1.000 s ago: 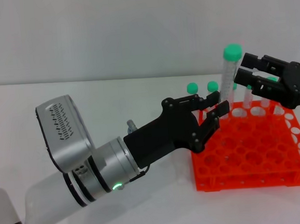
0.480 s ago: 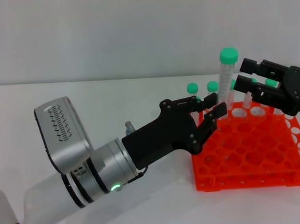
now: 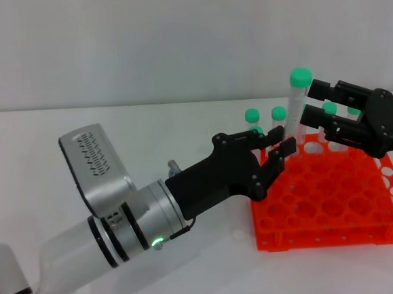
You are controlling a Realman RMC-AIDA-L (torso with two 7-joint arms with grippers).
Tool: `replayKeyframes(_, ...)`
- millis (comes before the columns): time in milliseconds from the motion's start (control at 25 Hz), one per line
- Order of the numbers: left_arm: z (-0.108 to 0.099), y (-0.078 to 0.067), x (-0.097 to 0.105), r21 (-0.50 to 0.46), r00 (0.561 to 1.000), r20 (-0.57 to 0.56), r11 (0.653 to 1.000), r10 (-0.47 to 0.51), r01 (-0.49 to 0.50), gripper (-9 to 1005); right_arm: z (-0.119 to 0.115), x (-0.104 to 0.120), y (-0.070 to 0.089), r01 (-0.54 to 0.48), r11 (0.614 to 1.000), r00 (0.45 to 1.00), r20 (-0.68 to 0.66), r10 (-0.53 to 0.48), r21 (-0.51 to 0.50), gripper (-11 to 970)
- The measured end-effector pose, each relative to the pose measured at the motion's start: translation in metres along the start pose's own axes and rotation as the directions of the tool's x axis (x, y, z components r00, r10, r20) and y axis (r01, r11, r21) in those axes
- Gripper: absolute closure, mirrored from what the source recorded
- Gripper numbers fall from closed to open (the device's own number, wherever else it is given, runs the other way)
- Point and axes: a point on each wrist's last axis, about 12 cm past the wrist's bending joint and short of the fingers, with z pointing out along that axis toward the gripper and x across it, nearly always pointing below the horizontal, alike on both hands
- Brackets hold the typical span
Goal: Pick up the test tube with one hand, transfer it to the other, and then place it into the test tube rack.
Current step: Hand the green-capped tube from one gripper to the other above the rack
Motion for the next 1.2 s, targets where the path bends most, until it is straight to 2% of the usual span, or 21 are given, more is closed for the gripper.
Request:
replayKeyframes(280, 0.002, -0.001, 0.002, 0.023, 1.000, -0.029, 1.000, 0.003, -0.002, 812, 0.004, 0.004, -0.007, 0.009, 0.998, 1.000, -0.027, -0.007, 0.059, 326)
replayKeyframes(800, 0.002, -0.001, 0.003, 0.024, 0.999, -0.040, 1.000, 0.004, -0.003, 813, 0.006, 0.007, -0.010, 0.012, 0.997, 0.998, -0.059, -0.007, 0.082, 336)
replayKeyframes(1000, 0.003, -0.002, 0.003, 0.033, 0.999, -0.045, 0.999, 0.008, -0.006, 814, 0.006, 0.007, -0.011, 0.012, 0.996, 0.998, -0.060, -0.007, 0.094, 504)
replayKeyframes(1200, 0.005, -0.003, 0.005, 0.031, 0.999, -0.054, 1.000, 0.002, 0.000, 814, 0.005, 0.007, -0.013, 0.006, 0.992, 0.999, -0.038, -0.002, 0.126, 515)
